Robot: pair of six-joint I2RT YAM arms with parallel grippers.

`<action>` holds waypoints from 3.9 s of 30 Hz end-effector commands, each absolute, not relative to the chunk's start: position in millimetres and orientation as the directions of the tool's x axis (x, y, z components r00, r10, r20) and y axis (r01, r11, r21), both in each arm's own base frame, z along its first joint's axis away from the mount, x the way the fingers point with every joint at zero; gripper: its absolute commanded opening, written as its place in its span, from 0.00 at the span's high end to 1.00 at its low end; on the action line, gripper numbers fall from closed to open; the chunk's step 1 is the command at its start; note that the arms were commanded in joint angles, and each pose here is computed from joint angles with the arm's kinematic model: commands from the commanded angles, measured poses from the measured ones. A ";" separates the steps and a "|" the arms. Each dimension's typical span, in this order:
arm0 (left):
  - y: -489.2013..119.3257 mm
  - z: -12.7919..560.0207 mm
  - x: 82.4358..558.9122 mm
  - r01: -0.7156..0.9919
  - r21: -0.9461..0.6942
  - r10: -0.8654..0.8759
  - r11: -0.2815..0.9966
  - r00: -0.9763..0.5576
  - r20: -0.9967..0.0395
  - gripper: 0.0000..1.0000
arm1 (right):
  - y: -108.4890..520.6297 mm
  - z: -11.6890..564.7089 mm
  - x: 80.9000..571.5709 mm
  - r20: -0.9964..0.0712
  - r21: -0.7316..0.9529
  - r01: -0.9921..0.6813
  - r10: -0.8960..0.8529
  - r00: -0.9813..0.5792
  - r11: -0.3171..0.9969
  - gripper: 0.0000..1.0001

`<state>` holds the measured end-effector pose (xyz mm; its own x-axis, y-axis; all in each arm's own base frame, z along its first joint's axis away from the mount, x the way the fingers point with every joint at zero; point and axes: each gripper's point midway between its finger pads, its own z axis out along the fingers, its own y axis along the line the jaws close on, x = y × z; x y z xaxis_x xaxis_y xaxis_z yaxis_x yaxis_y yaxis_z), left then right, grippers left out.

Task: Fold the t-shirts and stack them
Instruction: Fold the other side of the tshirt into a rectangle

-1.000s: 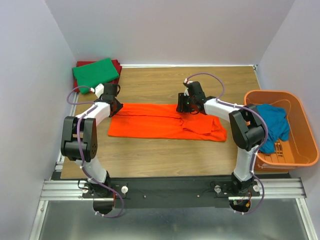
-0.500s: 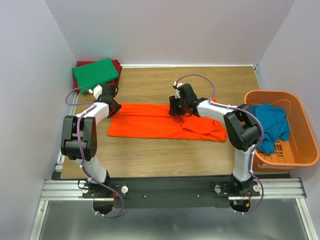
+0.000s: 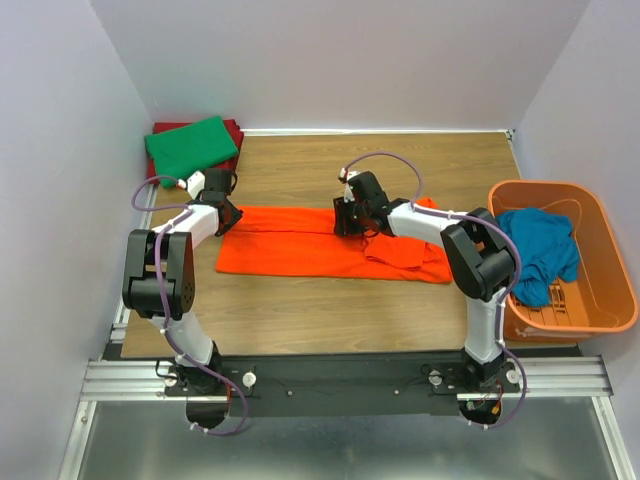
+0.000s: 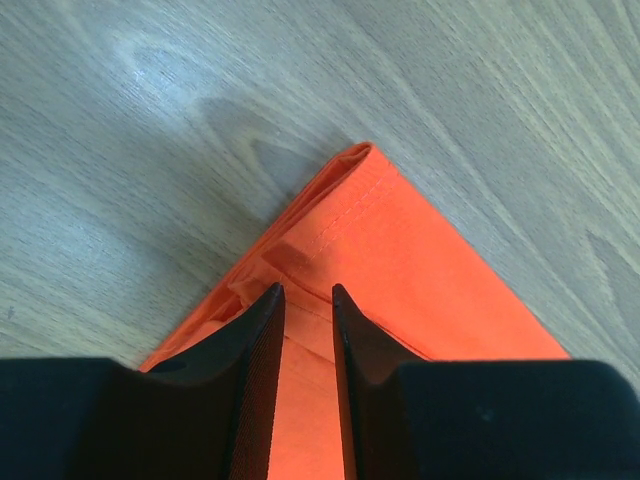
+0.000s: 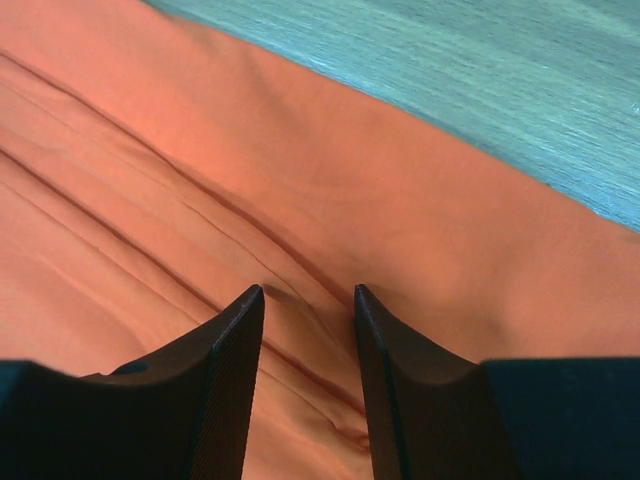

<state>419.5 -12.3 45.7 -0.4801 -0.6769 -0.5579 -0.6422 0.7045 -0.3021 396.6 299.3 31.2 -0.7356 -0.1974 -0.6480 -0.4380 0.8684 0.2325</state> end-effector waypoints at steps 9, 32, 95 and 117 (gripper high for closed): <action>-1.2 33.7 417.5 -0.674 -0.272 -0.680 0.687 -0.465 -0.566 0.79 | 305.9 33.5 398.4 -0.663 0.205 -0.450 -0.215 -0.717 0.869 0.71; 6.0 65.4 429.4 -0.641 -0.330 -0.678 0.694 -0.427 -0.598 1.00 | 291.5 63.7 390.6 -0.722 0.203 -0.416 -0.152 -0.675 0.886 0.86; 3.7 54.0 422.5 -0.640 -0.314 -0.675 0.701 -0.456 -0.580 1.00 | 314.7 39.3 386.0 -0.674 0.296 -0.436 -0.138 -0.726 0.850 0.88; -16.2 113.5 449.9 -0.443 -0.369 -0.563 0.817 -0.476 -0.676 0.88 | 309.0 58.7 387.5 -0.726 0.281 -0.446 -0.116 -0.678 0.850 0.52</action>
<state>433.1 -4.1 79.4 -0.4863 -0.6155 -0.6202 -0.5504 0.7671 -0.3298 379.8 302.7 46.6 -0.7128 -0.1305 -0.6892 -0.4372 0.8509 0.2911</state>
